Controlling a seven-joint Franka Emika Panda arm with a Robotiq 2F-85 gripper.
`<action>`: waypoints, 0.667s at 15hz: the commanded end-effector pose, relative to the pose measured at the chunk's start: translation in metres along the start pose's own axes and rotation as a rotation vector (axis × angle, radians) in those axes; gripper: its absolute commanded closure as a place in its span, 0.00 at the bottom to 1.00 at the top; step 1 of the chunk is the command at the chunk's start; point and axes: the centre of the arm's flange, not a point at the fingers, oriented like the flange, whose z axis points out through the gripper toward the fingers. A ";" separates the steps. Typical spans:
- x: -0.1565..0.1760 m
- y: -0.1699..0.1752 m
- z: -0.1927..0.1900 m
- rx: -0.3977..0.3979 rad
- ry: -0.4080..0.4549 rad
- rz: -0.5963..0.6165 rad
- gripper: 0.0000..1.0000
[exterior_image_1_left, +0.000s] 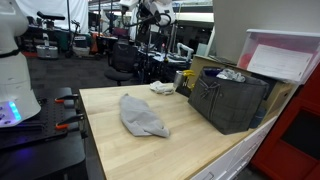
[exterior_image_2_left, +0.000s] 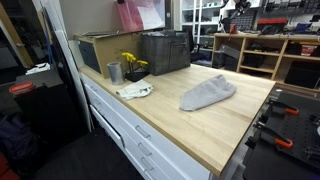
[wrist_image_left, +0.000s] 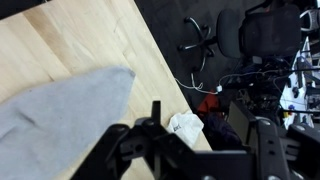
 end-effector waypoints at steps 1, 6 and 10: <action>0.017 0.033 0.004 -0.080 0.010 0.098 0.00; 0.060 0.069 0.046 -0.312 0.163 0.197 0.00; 0.106 0.094 0.088 -0.493 0.265 0.272 0.00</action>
